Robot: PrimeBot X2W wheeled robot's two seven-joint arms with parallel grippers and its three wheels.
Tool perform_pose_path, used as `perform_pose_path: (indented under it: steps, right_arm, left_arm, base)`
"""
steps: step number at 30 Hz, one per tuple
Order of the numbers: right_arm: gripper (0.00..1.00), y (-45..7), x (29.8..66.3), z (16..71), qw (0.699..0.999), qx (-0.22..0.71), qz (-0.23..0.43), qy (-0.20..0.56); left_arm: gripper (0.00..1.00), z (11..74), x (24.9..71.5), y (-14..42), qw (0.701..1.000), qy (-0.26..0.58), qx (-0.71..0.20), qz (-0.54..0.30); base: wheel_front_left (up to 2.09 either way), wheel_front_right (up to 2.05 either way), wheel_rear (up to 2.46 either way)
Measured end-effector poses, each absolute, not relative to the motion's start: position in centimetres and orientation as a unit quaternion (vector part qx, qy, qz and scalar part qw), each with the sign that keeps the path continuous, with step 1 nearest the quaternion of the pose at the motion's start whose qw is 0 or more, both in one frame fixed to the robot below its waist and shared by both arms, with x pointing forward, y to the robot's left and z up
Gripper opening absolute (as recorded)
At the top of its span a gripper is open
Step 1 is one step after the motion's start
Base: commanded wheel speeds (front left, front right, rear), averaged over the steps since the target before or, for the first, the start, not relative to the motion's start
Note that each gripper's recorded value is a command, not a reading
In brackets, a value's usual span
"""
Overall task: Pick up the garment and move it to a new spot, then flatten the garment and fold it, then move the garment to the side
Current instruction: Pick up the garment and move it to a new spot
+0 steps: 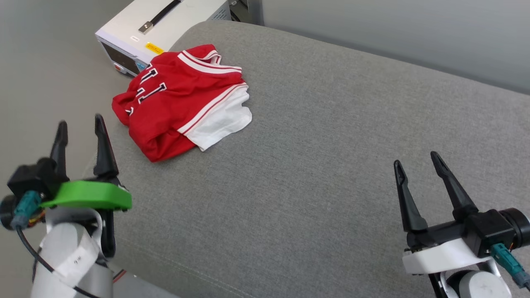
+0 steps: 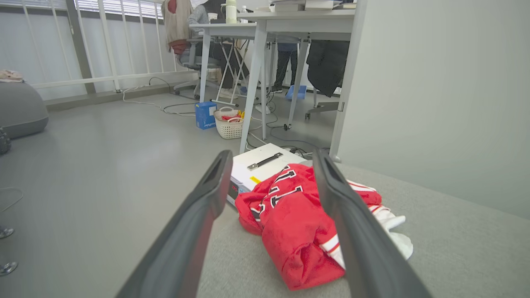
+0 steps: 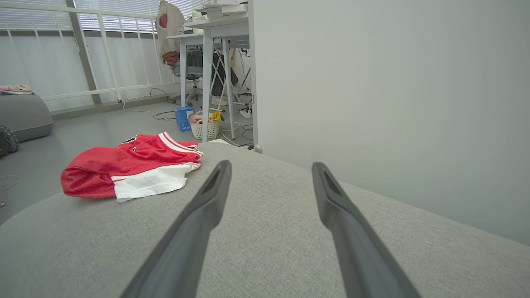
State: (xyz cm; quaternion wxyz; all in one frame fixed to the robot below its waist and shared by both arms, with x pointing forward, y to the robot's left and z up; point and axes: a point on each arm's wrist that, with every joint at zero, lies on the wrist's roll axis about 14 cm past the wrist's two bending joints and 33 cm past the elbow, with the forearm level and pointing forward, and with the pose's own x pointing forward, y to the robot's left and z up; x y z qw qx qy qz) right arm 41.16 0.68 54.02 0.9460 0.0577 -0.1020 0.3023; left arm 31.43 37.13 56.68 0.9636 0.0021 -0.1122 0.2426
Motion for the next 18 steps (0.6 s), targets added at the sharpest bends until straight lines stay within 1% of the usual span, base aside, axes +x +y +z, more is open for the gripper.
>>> perform_pose_path:
  steps: [5, 6, 9, 12, 14, 18]
  right_arm:
    - [1.0, -0.6, 43.0, 53.8, 0.949, 0.049, 0.29, -0.111]
    - [1.0, -1.5, 44.2, 53.4, 0.951, 0.042, 0.284, -0.116]
    - [1.0, -2.3, 45.3, 52.8, 0.953, 0.035, 0.278, -0.117]
    - [1.0, -3.0, 46.1, 52.2, 0.955, 0.032, 0.271, -0.114]
    - [1.0, -3.6, 46.6, 51.7, 0.958, 0.03, 0.263, -0.113]
    - [1.0, -4.9, 47.6, 50.5, 0.963, 0.023, 0.249, -0.104]
  left_arm:
    - [1.0, 59.3, 36.7, 38.2, 0.97, -0.127, 0.029, 0.204]
    - [1.0, 60.3, 40.3, 38.7, 0.977, -0.107, 0.051, 0.177]
    - [1.0, 60.5, 43.8, 38.7, 0.984, -0.078, 0.057, 0.152]
    - [1.0, 59.0, 46.7, 38.0, 0.991, -0.019, 0.048, 0.121]
    - [1.0, 57.2, 48.2, 37.7, 0.993, 0.04, 0.033, 0.102]
    - [1.0, 53.7, 50.4, 36.4, 0.987, 0.151, 0.002, 0.062]
  base:
    - [0.0, 0.0, 0.0]
    - [0.0, 0.0, 0.0]
    - [0.0, 0.0, 0.0]
    - [0.0, 0.0, 0.0]
    - [0.0, 0.0, 0.0]
    - [0.0, 0.0, 0.0]
